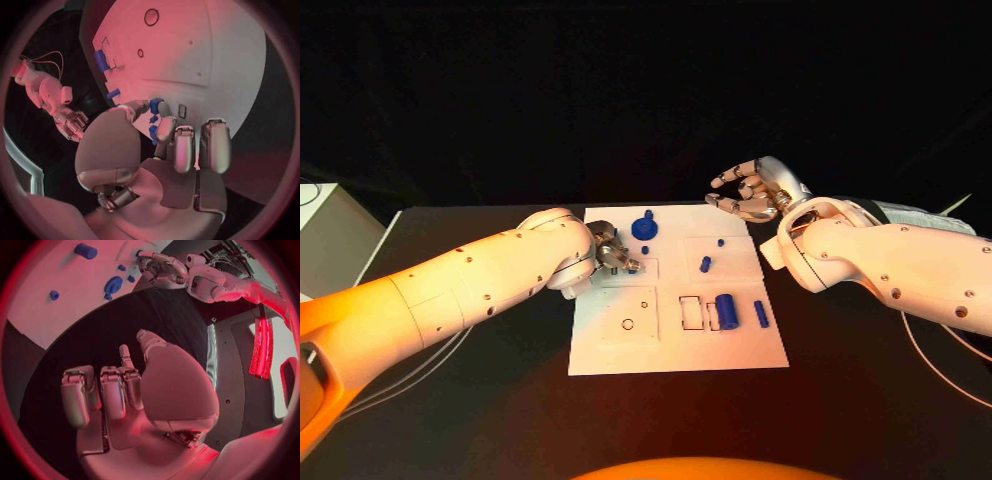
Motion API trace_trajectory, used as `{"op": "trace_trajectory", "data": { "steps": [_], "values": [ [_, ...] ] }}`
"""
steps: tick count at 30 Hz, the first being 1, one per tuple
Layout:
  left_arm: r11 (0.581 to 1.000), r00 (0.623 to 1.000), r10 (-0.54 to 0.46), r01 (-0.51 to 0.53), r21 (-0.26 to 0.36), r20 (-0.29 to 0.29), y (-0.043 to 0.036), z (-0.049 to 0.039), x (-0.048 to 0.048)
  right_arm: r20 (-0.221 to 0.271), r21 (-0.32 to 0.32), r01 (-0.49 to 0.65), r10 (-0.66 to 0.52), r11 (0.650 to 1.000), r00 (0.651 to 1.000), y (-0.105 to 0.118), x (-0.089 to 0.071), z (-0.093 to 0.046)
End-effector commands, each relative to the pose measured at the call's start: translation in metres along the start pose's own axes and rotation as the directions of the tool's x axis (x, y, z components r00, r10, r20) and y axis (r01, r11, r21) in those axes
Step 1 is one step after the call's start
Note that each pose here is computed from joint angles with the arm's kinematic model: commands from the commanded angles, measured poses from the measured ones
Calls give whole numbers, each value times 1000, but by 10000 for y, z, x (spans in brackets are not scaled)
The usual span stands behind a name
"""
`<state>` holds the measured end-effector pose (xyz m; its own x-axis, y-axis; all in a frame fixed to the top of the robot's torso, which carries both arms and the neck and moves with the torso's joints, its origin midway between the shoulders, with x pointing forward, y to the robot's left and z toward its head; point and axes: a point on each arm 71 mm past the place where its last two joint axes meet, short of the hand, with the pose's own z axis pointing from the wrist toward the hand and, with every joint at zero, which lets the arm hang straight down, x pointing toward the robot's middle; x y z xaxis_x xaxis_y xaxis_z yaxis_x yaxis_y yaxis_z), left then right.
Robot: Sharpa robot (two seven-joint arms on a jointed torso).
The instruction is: Assemble the parts on the task board
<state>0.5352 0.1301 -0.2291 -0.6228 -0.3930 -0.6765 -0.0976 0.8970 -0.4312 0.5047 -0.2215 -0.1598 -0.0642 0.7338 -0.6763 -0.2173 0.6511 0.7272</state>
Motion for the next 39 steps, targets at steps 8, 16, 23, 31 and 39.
{"op": "trace_trajectory", "data": {
  "steps": [8, 16, 23, 31, 39],
  "values": [
    [1000, 1000, 0, 0, -12, -17, 29, 3, 46, 0, -14, 4, -4, 1000, 1000, 8, -4, -5],
    [1000, 1000, -2, 2, -7, -8, 38, -26, 38, 3, -13, 4, -4, 1000, 1000, 2, -12, -8],
    [1000, 1000, -9, 9, 1, 0, 42, -61, 28, 3, -13, 5, -5, 1000, 1000, -3, -15, -9],
    [1000, 1000, -20, 20, 5, 4, 68, -106, -26, 4, -12, 5, -5, 1000, 1000, -14, -14, -15],
    [999, 999, -36, 36, 14, 21, 80, -176, -143, 6, -10, 5, -5, 1000, 1000, -25, -20, -23]
  ]
}}
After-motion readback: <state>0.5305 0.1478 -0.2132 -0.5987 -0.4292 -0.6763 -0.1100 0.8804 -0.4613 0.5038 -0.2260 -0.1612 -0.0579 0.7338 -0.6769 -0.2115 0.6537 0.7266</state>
